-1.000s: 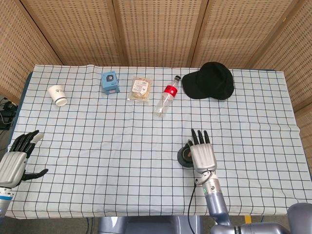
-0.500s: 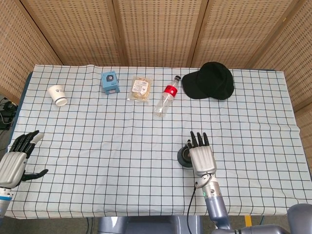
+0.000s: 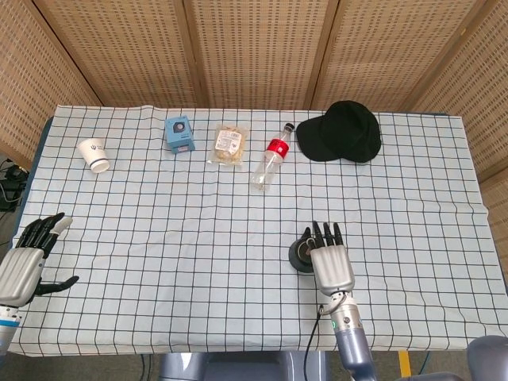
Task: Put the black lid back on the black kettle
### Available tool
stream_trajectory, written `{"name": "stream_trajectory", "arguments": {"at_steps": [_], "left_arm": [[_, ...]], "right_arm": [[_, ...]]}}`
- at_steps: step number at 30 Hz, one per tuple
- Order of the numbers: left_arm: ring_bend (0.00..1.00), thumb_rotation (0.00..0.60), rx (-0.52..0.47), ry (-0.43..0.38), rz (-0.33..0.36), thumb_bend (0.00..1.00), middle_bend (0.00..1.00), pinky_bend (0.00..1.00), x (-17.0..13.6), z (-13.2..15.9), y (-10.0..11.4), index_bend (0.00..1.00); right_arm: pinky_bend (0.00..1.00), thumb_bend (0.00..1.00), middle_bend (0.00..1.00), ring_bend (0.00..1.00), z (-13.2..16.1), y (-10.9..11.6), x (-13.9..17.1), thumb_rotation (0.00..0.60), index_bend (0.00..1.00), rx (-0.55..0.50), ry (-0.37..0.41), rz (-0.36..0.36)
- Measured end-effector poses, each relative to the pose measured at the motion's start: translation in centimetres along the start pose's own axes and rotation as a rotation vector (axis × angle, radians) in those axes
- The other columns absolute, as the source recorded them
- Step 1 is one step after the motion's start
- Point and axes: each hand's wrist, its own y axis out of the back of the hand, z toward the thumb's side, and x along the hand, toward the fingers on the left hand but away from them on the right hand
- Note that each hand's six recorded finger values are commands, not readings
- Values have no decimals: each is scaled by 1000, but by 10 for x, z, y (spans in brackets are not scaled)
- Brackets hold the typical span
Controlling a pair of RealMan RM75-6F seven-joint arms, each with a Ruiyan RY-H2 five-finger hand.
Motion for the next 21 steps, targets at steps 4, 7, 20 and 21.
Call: {"name": "stream_trajectory", "arguments": {"at_steps": [4,7,20,21], "left_arm": [[0,600,1,-1,4,106,0,0,-1,1,1,0],[0,600,3,-2,6,106,0,0,-2,1,1,0],[0,600,9,-3,-4,106,0,0,-2,2,0,0],[0,600,9,-4,-4,106,0,0,-2,2,0,0]], "right_arm": [[0,813,0,0,-3,-3,3,600,315,6,-11,17],[0,813,0,0,-4,-5,5,600,321,8,-16,23],[0,812,0,0,-9,-13,9,600,337,24,-38,56],[0,812,0,0,-8,-14,9,600,337,23,-37,59]]}}
